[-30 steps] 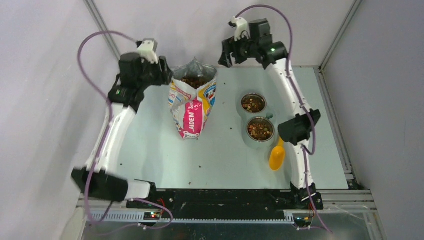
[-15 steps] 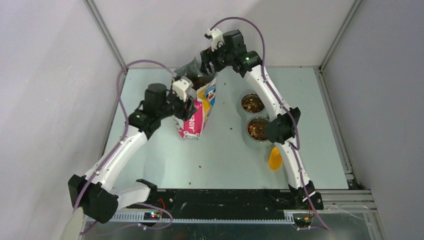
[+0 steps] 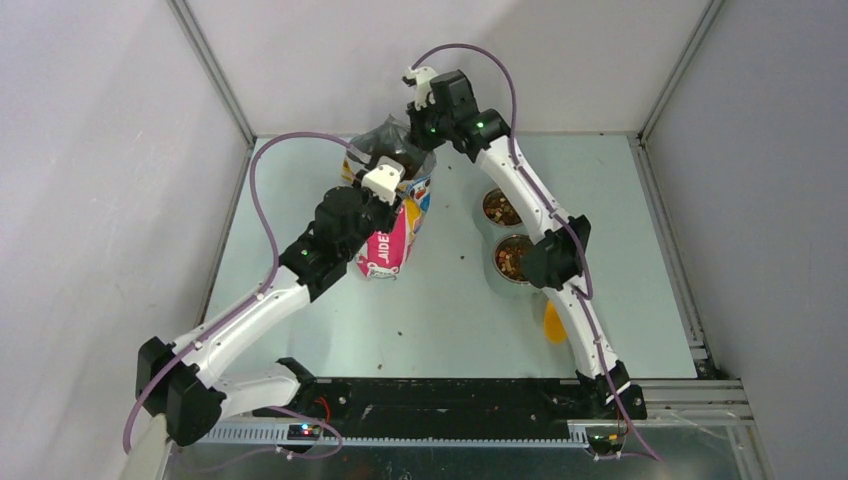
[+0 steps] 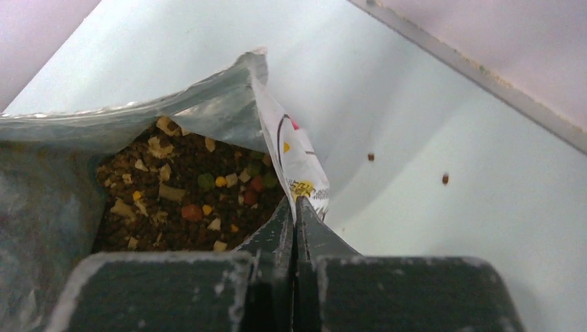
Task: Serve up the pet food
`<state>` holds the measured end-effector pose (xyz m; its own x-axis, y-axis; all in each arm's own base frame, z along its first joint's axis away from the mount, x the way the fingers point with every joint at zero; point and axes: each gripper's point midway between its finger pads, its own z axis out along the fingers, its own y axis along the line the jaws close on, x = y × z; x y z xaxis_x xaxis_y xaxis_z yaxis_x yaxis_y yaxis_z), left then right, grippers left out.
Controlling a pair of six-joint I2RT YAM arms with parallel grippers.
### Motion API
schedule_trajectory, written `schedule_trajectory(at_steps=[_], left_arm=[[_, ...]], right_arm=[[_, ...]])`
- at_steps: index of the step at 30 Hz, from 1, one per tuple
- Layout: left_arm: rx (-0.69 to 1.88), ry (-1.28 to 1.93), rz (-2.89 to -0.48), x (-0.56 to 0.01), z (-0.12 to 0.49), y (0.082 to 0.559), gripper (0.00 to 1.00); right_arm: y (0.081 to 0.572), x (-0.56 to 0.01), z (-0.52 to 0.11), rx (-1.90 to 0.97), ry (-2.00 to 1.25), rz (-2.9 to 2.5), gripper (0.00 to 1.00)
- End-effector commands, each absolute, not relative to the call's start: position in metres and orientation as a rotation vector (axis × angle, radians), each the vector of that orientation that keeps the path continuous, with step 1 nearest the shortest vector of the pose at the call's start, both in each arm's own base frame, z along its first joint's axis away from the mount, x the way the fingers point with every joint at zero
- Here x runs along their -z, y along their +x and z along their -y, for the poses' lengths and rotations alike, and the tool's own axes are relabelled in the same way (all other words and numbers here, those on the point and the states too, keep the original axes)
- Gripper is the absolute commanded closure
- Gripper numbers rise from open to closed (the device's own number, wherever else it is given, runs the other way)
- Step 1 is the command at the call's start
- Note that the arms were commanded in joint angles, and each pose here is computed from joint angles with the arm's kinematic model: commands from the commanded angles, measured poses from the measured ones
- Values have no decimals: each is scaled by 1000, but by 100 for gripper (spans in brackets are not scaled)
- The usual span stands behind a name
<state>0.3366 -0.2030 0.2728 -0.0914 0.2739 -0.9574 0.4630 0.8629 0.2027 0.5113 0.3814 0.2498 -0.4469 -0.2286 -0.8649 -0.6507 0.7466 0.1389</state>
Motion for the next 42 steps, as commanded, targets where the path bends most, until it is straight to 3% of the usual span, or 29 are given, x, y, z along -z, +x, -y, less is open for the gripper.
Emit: schedule_trajectory(at_steps=[1,12,16,18,19,20,21,22,23,25,27,36,40,42], left_arm=[[68,466,-1645,-290,182,347,53],[27,421,-1630,-311,108,357,99],[18,429,-1619,-318,81,362,100],[52,445,-1645,-312,81,359,100],[66,455,-1651,-310,82,355,100],[100,485,-1654,-305,88,352,99],[116,507,-1658,-304,90,347,92],[160,564,-1657,-300,99,341,85],[191,604,-1689,-290,104,334,70],[262,677,-1719,-281,115,324,54],[278,689,-1740,-276,117,323,47],[172,737,-1708,-275,112,352,43],[141,716,-1677,-279,110,363,46],[140,714,-1667,-281,111,366,48]], right_arm=[[484,-295,-362,-616,-572,-2043,100],[419,-328,-356,-684,-616,-2077,100],[395,-325,-372,-750,-820,-2021,100],[391,-324,-375,-801,-858,-2012,87],[391,-329,-374,-839,-873,-1993,74],[393,-331,-374,-853,-872,-1986,68],[397,-339,-370,-869,-856,-1969,57],[401,-341,-368,-873,-842,-1966,53],[406,-345,-364,-875,-815,-1962,48],[415,-344,-360,-857,-787,-1969,45],[420,-338,-359,-836,-778,-1980,43],[433,-337,-368,-909,-885,-1886,30],[433,-326,-377,-895,-918,-1888,14],[439,-315,-383,-847,-929,-1893,12]])
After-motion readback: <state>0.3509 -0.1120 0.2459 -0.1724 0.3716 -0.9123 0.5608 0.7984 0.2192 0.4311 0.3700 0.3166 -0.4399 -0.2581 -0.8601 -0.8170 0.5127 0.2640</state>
